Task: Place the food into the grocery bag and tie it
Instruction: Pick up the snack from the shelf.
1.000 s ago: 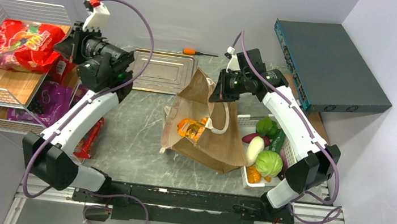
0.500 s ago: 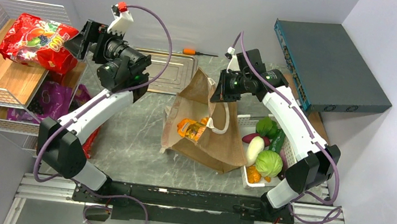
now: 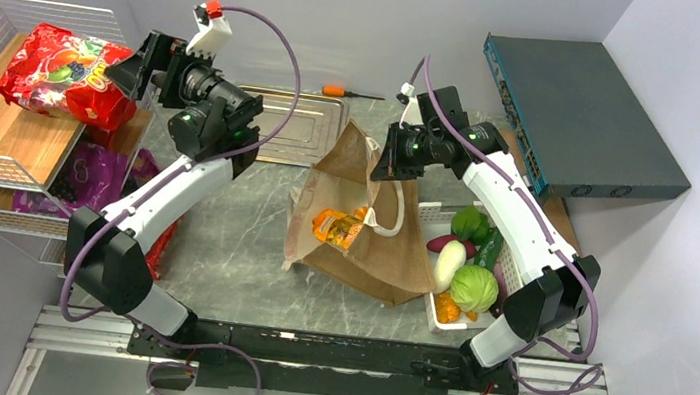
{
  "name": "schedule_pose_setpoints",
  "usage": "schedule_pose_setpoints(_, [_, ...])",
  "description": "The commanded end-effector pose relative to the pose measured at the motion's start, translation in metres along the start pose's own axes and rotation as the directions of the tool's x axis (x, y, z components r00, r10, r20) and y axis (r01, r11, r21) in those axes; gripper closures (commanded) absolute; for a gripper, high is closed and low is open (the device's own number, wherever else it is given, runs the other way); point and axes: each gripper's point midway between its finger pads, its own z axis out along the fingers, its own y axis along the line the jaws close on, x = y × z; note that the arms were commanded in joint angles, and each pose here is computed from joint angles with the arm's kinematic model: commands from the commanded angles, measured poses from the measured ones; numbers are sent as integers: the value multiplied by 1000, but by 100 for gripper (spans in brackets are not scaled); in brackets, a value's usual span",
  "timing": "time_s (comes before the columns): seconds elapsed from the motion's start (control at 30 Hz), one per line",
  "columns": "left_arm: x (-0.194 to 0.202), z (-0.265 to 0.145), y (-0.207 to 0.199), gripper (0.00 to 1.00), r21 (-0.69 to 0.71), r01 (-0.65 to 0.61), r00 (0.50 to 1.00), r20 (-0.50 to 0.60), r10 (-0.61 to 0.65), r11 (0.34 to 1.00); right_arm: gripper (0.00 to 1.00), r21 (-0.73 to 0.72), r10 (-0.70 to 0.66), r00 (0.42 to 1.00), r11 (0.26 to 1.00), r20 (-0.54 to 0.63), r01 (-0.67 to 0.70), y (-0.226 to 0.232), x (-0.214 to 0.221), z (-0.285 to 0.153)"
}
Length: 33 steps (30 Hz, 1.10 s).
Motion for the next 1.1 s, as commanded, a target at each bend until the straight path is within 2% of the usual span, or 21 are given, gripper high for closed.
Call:
schedule_pose_setpoints(0.0, [0,12,32,1,-76,33,999,13,-32,997,100,7,-18,1000,1000,5,18,2,1,-10])
schedule_pose_setpoints(0.23, [23,27,35,0,-137,-36,999,-12,35,990,100,0,-24,1000,1000,5,24,6,-1,-10])
schedule_pose_setpoints(0.57, [30,32,38,2,-152,-46,999,-30,42,987,100,0,-27,1000,1000,5,27,7,1,-11])
schedule_pose_setpoints(0.63, [32,32,39,15,-153,-48,999,-31,44,987,100,-1,-28,1000,1000,5,28,8,1,-11])
schedule_pose_setpoints(0.73, [34,32,41,40,-152,-46,999,-34,42,987,100,-2,-27,1000,1000,6,27,7,1,-11])
schedule_pose_setpoints(0.83, [36,31,43,60,-151,-45,999,-37,40,988,100,-3,-27,1000,1000,4,27,8,2,-11])
schedule_pose_setpoints(1.07, [37,27,45,94,-134,-18,999,-40,13,991,100,0,-27,1000,1000,3,27,7,1,-10])
